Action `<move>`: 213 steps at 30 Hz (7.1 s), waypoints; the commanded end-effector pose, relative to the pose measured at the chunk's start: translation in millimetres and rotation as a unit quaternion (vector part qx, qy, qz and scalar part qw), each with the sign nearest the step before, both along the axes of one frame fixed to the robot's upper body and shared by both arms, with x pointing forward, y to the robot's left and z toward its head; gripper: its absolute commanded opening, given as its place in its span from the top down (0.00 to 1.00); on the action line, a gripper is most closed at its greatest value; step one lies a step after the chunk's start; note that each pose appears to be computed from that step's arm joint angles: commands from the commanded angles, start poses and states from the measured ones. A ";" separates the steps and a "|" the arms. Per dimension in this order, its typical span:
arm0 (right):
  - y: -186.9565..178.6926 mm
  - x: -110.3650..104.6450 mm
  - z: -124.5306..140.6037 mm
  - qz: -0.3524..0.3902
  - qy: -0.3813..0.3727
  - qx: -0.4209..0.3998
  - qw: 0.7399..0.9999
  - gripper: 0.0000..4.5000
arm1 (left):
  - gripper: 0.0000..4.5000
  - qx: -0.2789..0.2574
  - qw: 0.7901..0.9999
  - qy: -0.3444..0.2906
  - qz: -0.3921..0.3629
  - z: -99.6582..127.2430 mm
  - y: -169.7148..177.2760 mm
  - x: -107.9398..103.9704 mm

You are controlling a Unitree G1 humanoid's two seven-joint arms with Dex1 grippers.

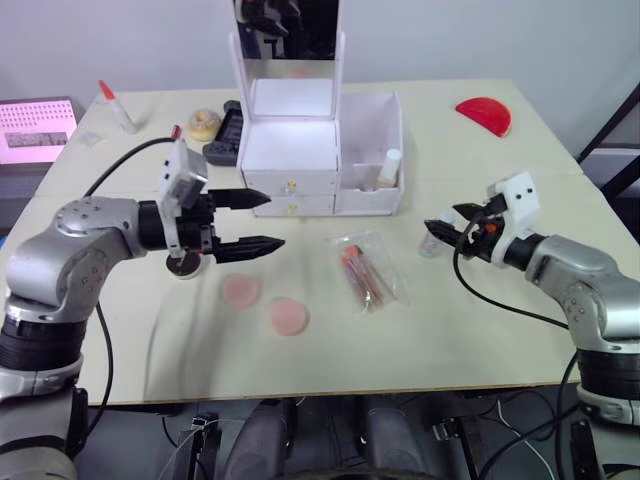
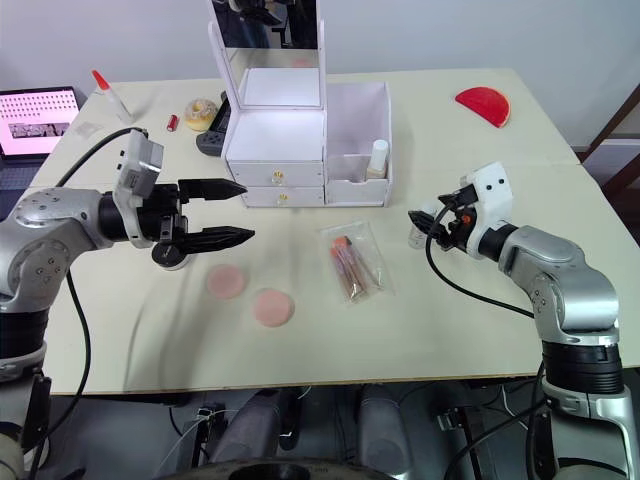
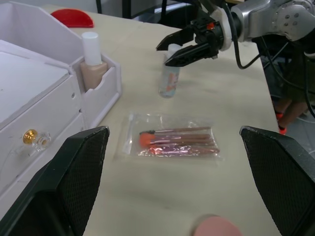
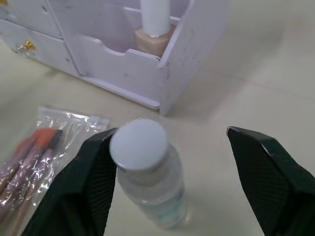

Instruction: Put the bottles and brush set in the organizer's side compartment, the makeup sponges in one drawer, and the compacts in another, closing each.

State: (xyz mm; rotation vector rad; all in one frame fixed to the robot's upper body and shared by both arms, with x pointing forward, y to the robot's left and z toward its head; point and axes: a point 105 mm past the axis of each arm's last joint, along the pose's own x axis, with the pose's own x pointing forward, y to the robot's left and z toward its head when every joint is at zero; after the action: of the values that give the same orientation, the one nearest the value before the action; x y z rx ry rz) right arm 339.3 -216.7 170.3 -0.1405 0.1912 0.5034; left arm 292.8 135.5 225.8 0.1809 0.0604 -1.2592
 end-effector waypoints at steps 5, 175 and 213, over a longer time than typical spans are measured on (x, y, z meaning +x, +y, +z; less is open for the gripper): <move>3.2 -6.7 33.8 0.016 -0.044 -0.001 0.999 0.25 | 0.00 -0.010 1.000 -0.020 -0.004 11.9 0.5 -3.6; -147.8 -103.3 9.7 -0.021 -0.014 -0.087 0.996 0.01 | 0.00 0.065 0.888 0.027 0.455 -48.7 277.3 -61.8; 38.6 -66.0 12.2 0.273 0.035 -0.031 0.961 0.00 | 0.19 -0.005 1.000 0.022 0.016 -48.8 -24.9 -22.9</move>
State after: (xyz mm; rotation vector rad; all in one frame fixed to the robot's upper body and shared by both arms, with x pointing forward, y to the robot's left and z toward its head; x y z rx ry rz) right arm 270.3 -180.0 180.2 -0.2443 0.2394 1.0640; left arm 266.9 117.6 179.3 0.1367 0.0964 -1.2257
